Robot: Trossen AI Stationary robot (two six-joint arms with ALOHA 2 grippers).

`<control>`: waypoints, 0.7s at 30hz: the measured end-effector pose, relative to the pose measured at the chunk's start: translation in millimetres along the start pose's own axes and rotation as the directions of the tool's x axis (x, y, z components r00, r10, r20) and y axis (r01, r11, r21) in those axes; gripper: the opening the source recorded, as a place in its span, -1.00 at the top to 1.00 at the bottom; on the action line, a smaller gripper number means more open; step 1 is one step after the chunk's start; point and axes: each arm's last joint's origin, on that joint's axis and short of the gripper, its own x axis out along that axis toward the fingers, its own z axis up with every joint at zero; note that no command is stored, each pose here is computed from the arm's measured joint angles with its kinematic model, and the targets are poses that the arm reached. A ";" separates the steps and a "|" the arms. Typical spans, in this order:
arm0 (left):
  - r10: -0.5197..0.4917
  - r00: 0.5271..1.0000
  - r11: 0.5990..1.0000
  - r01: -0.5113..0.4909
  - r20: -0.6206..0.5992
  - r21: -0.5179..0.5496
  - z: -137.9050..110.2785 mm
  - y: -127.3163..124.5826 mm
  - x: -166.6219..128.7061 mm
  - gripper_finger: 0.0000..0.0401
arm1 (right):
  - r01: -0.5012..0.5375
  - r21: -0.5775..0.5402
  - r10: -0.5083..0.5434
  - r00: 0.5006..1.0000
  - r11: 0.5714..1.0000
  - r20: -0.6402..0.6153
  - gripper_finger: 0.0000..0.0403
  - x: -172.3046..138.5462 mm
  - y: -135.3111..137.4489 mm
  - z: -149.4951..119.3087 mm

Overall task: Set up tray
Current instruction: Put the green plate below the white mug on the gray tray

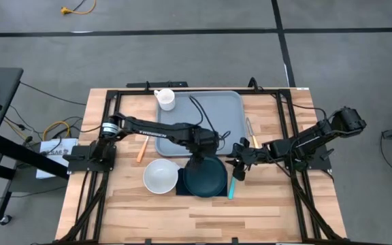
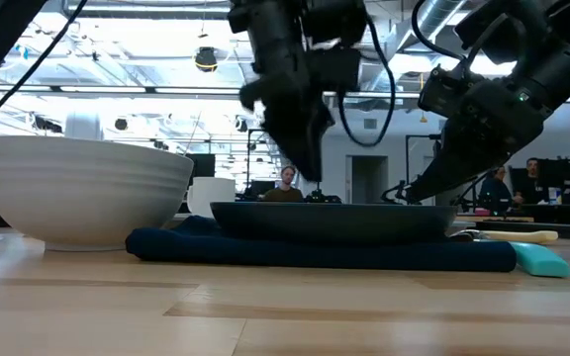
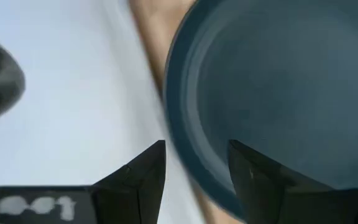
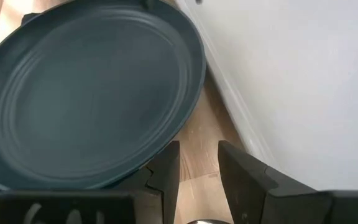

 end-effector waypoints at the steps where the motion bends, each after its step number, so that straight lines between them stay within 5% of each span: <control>1: 0.017 1.000 1.000 -0.017 -0.020 0.003 -1.1 -1.1 1.5 0.20 | 0.000 0.000 0.000 1.000 1.000 0.000 0.49 0.0 0.1 0.0; 21: 0.044 0.999 0.993 -0.046 -0.021 -0.107 -5.8 17.7 6.1 0.20 | -0.001 0.001 0.001 1.000 1.000 0.004 0.49 0.0 0.2 0.3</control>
